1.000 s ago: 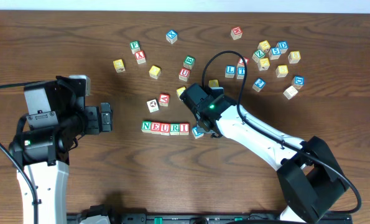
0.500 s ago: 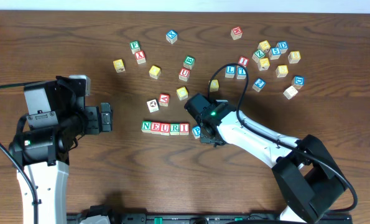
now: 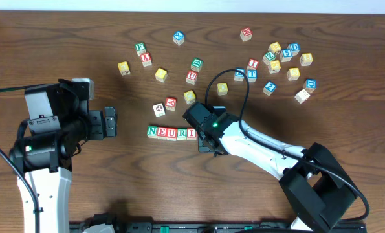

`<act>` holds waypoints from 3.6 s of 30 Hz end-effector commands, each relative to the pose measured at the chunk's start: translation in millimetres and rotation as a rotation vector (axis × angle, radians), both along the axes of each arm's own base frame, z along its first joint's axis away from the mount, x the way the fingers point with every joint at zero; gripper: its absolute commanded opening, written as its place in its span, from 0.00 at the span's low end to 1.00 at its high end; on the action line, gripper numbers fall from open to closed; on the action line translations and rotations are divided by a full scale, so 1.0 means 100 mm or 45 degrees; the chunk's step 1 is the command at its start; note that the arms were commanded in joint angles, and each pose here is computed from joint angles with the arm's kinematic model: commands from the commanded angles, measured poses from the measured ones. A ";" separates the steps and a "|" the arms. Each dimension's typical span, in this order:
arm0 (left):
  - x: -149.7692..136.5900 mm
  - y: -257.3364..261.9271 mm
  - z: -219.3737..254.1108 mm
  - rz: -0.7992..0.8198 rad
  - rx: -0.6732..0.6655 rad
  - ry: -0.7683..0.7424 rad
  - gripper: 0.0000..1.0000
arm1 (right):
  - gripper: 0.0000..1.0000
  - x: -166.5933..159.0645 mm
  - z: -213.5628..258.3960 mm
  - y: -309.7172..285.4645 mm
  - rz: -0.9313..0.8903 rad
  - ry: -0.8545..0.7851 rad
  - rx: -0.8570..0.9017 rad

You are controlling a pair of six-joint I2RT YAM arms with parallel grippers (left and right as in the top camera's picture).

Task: Spell out NEURIPS
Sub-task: 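Nudge the tilted P block upright against the I block with the right gripper, then raise the open right gripper away from the P block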

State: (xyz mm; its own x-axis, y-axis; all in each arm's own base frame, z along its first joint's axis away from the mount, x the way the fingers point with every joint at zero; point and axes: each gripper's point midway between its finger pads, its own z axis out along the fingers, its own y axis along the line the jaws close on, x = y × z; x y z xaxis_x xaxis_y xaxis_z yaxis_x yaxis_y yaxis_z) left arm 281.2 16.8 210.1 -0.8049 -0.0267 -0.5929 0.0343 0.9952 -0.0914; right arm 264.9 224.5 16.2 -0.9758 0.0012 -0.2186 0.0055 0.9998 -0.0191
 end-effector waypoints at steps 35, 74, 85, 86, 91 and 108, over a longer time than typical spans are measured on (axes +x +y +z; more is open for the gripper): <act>0.02 0.02 0.06 -0.010 0.020 -0.020 0.99 | 0.27 -0.13 -0.04 0.15 0.006 0.077 0.082; 0.02 0.02 0.06 -0.010 0.020 -0.020 0.99 | 0.28 0.00 -0.01 0.28 0.011 0.009 0.151; 0.02 0.02 0.06 -0.010 0.019 -0.020 0.99 | 0.28 -0.17 -0.05 0.11 0.010 0.097 0.062; 0.02 0.02 0.06 -0.010 0.020 -0.020 0.99 | 0.28 -0.19 -0.05 0.09 0.009 0.108 0.051; 0.02 0.02 0.06 -0.010 0.020 -0.020 0.99 | 0.27 -0.18 -0.05 0.02 0.002 0.098 0.008; 0.02 0.02 0.06 -0.010 0.019 -0.020 0.99 | 0.28 -0.02 -0.02 0.11 0.000 0.002 0.048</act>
